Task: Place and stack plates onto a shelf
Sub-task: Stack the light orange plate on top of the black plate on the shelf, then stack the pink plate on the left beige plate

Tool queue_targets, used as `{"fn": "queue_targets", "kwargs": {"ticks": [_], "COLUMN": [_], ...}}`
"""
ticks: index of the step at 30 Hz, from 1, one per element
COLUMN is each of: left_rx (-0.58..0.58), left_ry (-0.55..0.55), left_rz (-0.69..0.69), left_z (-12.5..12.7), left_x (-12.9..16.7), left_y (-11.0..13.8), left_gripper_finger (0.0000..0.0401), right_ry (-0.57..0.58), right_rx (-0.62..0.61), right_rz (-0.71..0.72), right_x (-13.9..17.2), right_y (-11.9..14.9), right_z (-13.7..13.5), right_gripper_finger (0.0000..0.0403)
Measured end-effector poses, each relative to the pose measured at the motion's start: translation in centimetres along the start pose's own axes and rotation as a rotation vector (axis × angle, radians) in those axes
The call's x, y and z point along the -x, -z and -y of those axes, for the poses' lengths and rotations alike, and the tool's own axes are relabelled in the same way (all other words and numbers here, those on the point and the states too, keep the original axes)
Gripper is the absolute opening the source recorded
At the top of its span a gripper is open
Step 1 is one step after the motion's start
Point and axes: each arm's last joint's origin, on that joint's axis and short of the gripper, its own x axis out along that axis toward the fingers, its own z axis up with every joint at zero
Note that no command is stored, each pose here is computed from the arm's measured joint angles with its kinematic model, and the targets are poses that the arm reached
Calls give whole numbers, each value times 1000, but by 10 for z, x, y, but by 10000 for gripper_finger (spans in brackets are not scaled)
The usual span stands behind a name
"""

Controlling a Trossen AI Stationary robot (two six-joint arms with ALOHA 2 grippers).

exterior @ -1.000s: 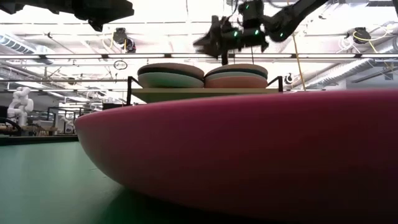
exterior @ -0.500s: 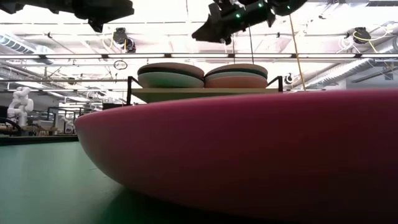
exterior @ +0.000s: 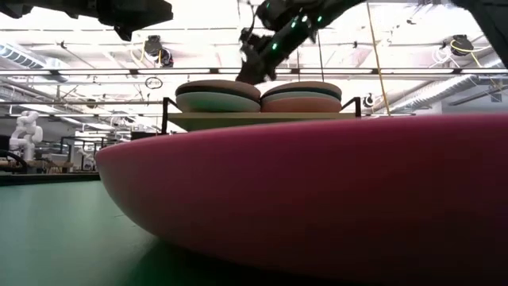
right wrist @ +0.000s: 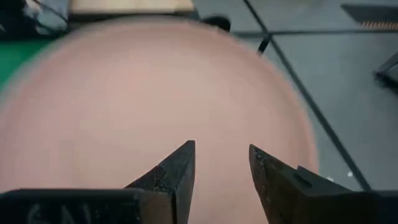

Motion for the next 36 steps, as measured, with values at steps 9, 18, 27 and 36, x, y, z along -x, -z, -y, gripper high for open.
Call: {"fn": "queue_targets", "kwargs": {"ticks": [9, 18, 27, 36], "left_rx": [19, 21, 7, -90], "left_ry": [1, 3, 3, 23], "left_rz": [-17, -20, -180, -236], "left_z": [0, 0, 9, 25], "left_x": [0, 0, -13, -44], "left_y": [2, 2, 24, 40], "left_gripper_finger": [120, 120, 120, 120], "right_ry": [-33, 10, -33, -177], "right_rx": [-10, 28, 33, 99], "right_rz": [-66, 143, 367, 650], "right_x": [-36, 48, 187, 213], "right_y": [21, -27, -32, 68], "right_z": [0, 0, -34, -96], "right_gripper_finger": [132, 132, 132, 132]}}
